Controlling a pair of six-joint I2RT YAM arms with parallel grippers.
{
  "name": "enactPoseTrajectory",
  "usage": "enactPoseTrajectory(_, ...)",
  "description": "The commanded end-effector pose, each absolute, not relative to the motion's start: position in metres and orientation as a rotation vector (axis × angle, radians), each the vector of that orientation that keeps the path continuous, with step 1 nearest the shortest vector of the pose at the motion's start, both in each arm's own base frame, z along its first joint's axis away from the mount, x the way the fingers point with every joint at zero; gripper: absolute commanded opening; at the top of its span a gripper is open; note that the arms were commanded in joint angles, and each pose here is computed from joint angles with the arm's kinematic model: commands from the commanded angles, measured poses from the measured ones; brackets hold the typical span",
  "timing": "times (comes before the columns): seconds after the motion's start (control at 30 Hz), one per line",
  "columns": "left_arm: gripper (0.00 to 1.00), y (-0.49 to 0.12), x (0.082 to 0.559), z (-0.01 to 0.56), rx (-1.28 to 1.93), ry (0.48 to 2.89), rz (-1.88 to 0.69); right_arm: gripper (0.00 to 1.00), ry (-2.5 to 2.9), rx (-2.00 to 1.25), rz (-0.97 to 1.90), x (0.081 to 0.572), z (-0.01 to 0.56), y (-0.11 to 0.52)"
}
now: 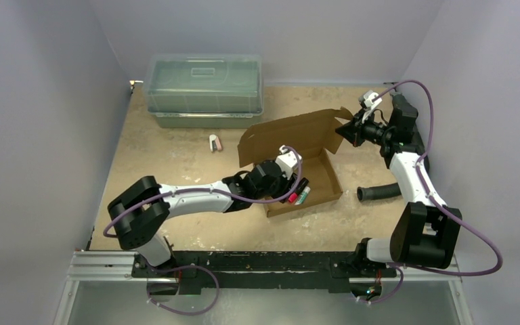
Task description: Fold the paper box
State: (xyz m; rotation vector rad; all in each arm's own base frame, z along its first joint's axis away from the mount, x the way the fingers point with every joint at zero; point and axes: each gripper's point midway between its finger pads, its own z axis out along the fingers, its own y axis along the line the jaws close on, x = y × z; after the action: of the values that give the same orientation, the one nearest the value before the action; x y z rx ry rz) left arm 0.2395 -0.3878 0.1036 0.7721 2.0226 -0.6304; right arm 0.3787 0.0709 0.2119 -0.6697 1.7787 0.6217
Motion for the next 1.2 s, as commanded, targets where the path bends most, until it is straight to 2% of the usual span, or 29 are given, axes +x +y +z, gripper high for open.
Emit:
enactPoseTrajectory(0.0, 0.46, -0.39, 0.24, 0.172, 0.712, 1.896, -0.713, 0.0, 1.752, -0.693, 0.636, 0.376, 0.221, 0.073)
enactPoseTrajectory(0.23, 0.55, -0.348, 0.209, 0.211, 0.62, 1.818, -0.842, 0.0, 1.752, -0.694, 0.634, 0.375, 0.221, 0.073)
enactPoseTrajectory(0.4, 0.74, -0.274, 0.218, 0.208, 0.292, 1.856, -0.74, 0.0, 1.748, -0.696, 0.633, 0.375, 0.222, 0.073)
enactPoseTrajectory(0.47, 0.77, -0.242, 0.23, 0.206, 0.145, 1.872, -0.711, 0.0, 1.746, -0.697, 0.633, 0.375, 0.222, 0.073)
enactPoseTrajectory(0.7, 0.78, -0.161, 0.266, 0.195, -0.195, 1.907, -0.514, 0.0, 1.733, -0.704, 0.633, 0.373, 0.226, 0.074)
enactPoseTrajectory(0.9, 0.8, -0.124, 0.324, 0.164, -0.316, 2.004, -0.442, 0.0, 1.724, -0.711, 0.641, 0.372, 0.228, 0.076)
enactPoseTrajectory(1.03, 0.78, -0.111, 0.372, 0.135, -0.356, 2.139, -0.437, 0.0, 1.72, -0.714, 0.644, 0.371, 0.229, 0.077)
enactPoseTrajectory(1.17, 0.74, -0.107, 0.407, 0.104, -0.328, 2.288, -0.297, 0.0, 1.718, -0.715, 0.645, 0.371, 0.229, 0.077)
